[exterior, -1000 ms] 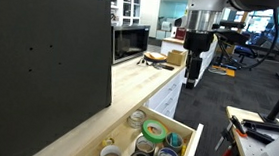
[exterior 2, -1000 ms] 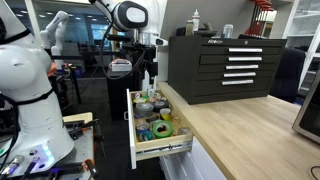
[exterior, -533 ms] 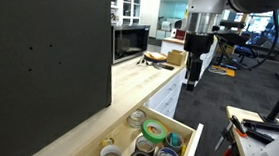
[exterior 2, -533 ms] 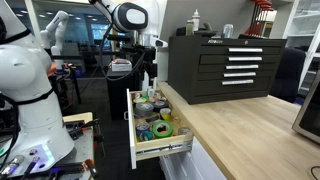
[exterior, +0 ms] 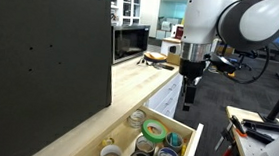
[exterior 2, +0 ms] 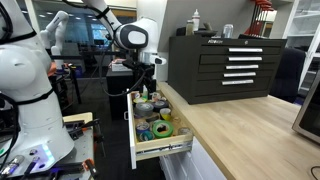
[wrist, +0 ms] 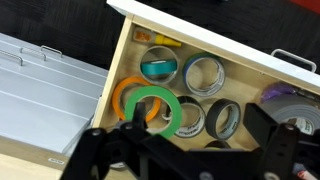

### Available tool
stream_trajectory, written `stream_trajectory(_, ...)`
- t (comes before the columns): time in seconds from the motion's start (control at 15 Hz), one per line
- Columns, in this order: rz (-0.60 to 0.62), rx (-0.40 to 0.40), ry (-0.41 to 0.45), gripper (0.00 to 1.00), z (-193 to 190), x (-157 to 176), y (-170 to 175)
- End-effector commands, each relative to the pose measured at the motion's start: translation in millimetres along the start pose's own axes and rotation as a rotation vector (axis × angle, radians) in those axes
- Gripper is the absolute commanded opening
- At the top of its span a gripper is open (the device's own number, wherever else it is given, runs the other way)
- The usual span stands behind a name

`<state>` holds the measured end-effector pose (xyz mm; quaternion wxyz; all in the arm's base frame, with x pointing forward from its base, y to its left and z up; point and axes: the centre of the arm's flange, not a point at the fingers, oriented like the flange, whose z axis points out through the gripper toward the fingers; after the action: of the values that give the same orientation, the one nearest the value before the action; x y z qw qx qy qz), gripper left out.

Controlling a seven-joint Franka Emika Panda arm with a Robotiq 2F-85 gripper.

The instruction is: Remove the green masking tape from the open drawer and place it on the countertop

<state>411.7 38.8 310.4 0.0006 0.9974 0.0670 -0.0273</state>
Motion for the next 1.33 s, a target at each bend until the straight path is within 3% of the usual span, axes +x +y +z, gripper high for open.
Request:
stream_trajectory(0.0, -0.036, 0.007, 0.018, 1.00, 32, 15, -6)
stream_trajectory(0.47, -0.064, 0.030, -0.008, 1.00, 88, 28, -12)
stream_trajectory(0.53, -0.045, 0.015, -0.016, 1.00, 75, 17, -10)
stream_trajectory(1.0, -0.052, 0.018, -0.027, 1.00, 87, 24, -12)
stream_trajectory(1.27, -0.056, 0.014, -0.045, 1.00, 112, 28, -19)
